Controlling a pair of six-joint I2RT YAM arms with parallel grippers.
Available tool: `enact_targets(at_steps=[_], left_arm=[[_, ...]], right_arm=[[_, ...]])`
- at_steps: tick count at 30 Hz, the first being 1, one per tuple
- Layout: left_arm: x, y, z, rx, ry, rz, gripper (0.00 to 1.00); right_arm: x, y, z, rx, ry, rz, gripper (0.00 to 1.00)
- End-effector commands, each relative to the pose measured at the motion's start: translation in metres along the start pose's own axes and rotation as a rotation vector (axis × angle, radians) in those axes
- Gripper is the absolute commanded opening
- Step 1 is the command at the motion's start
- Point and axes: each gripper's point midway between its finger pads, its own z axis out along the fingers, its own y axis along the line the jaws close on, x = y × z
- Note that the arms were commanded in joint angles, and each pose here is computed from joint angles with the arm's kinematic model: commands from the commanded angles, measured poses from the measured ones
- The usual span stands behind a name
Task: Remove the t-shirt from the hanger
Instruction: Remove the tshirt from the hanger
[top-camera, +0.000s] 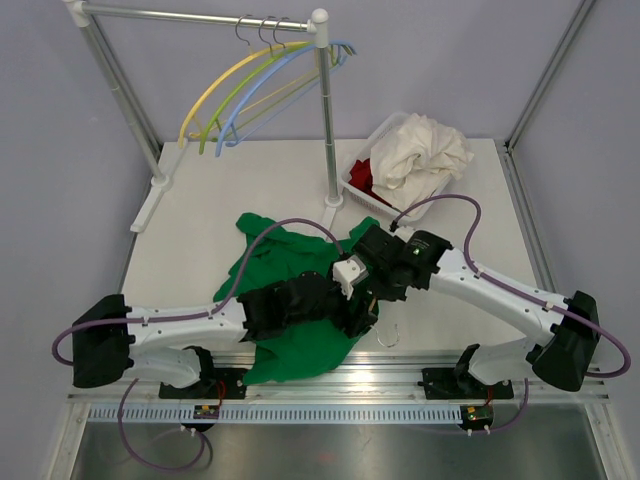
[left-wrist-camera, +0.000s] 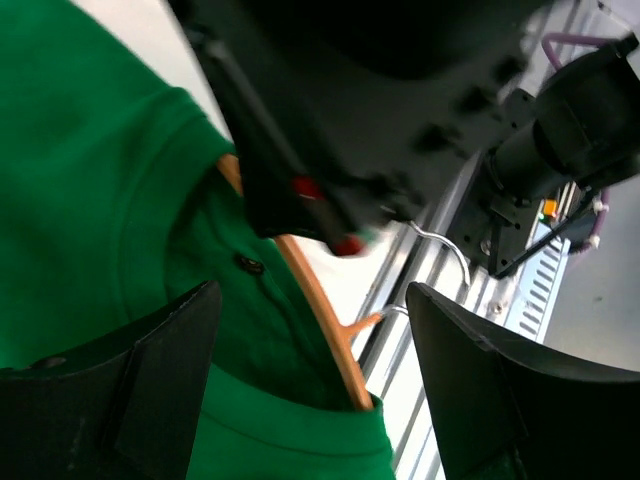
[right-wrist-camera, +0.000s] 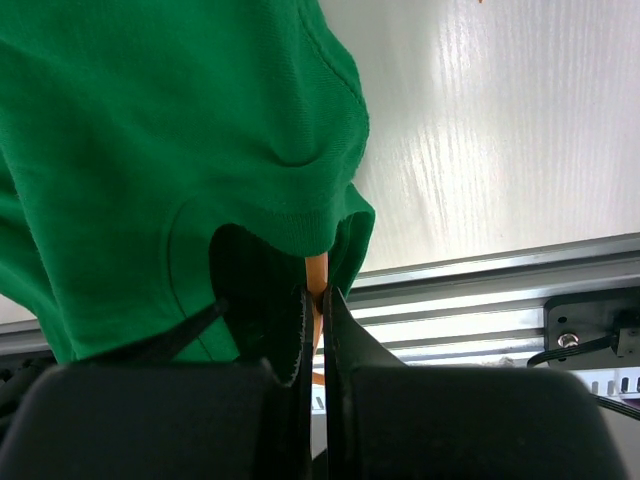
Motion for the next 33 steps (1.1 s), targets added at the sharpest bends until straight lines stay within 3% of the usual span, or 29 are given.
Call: enact_targets(at_steps=[1, 6, 13, 17, 23, 28, 33], left_arm=[[-0.016, -0.010, 0.005, 0.068, -0.064, -0.058, 0.78], [-0.005, -0.008, 0.019, 0.052, -0.008, -0.073, 0.76], [-0.004, -0.010, 0.023, 0.064, 0.005, -0.082, 0.64], [-0.001, -0.008, 0.026, 0.050, 0.012, -0.092, 0.48], [-0.003, -0.010, 0.028, 0.059, 0.002, -0.110, 0.35], [-0.005, -0.008, 0.024, 0.057, -0.016, -0.119, 0.00], [-0.007, -0.009, 0.022, 0.068, -0.020, -0.132, 0.00]], right_arm=[[-0.010, 0.018, -0.015, -0.078, -0.057, 0.033, 0.00], [-0.007, 0.022, -0.017, -0.090, -0.056, 0.027, 0.00], [-0.012, 0.019, -0.020, -0.081, -0.081, 0.054, 0.00], [-0.012, 0.020, -0.023, -0.098, -0.080, 0.062, 0.00], [-0.010, 0.019, -0.021, -0.104, -0.077, 0.069, 0.00], [-0.008, 0.019, -0.018, -0.102, -0.077, 0.069, 0.00], [-0.008, 0.018, -0.019, -0.109, -0.081, 0.073, 0.00]])
